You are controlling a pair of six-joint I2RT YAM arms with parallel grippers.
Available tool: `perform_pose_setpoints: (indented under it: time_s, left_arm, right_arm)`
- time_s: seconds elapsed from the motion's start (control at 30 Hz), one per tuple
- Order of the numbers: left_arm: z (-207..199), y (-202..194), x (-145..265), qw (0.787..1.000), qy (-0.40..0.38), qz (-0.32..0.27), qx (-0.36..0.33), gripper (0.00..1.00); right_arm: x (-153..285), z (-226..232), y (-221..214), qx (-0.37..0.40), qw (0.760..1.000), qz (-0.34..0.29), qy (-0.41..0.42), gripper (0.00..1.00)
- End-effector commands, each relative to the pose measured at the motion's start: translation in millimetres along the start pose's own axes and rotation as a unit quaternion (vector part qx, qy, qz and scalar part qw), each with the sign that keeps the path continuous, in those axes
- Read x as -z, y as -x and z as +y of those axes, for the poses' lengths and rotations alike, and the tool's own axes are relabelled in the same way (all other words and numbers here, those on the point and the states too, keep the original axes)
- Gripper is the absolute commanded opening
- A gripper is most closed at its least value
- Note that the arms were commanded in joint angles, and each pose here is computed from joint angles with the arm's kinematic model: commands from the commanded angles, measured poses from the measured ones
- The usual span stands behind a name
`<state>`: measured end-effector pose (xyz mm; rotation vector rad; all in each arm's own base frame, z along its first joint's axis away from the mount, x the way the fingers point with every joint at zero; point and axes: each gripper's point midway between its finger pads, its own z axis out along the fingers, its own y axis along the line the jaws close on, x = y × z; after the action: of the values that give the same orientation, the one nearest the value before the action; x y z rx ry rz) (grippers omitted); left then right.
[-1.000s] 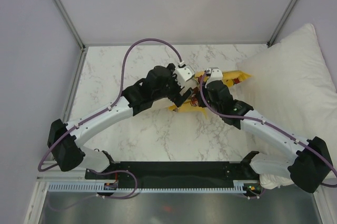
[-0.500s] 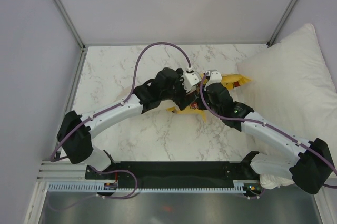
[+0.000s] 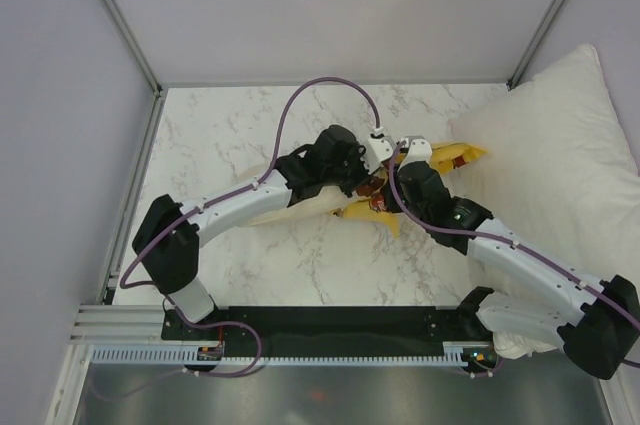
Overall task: Remove the pillowcase from the pillow
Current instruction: Pull out the pillow
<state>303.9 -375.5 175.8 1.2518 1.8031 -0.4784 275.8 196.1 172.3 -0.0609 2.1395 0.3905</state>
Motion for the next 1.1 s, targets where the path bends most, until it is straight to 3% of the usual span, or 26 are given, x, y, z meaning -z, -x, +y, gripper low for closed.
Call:
perform_pose_setpoints:
  time_s: [0.0,0.1,0.2,0.3,0.43,0.57,0.67,1.07]
  left_arm:
    - [3.2,-33.0,12.3,0.997,0.02,0.074,0.013,0.02]
    - [0.8,-26.4,33.0,0.997,0.021,0.075,0.03,0.02]
    - [-11.8,-25.5,51.3,0.996,0.001,0.075,0.055,0.02]
    - [-21.4,-29.0,68.4,0.994,-0.009,0.07,0.081,0.02]
    - [-40.1,-23.2,88.1,0.994,-0.049,0.043,0.091,0.02]
    - [-60.6,-18.4,100.3,0.991,-0.101,0.021,0.088,0.02]
    - [-69.0,-11.3,108.7,0.989,-0.127,0.004,0.078,0.02]
    - [-59.3,-14.0,114.8,0.993,-0.098,0.003,0.063,0.02]
  right_arm:
    - [32.7,-9.9,56.5,0.003,0.995,-0.097,-0.03,0.16]
    - [50.2,-23.2,61.5,0.018,0.993,-0.107,-0.049,0.38]
    - [74.0,-29.4,73.1,0.024,0.99,-0.128,-0.047,0.68]
    - [102.5,-26.0,95.4,0.021,0.986,-0.166,-0.022,0.81]
    - [115.3,-11.8,112.6,0.046,0.982,-0.181,0.012,0.87]
    - [94.2,11.3,104.0,0.072,0.984,-0.152,0.054,0.94]
    - [86.0,33.2,101.3,0.077,0.977,-0.164,0.11,0.97]
    - [78.7,90.0,72.8,0.121,0.948,-0.124,0.268,0.97]
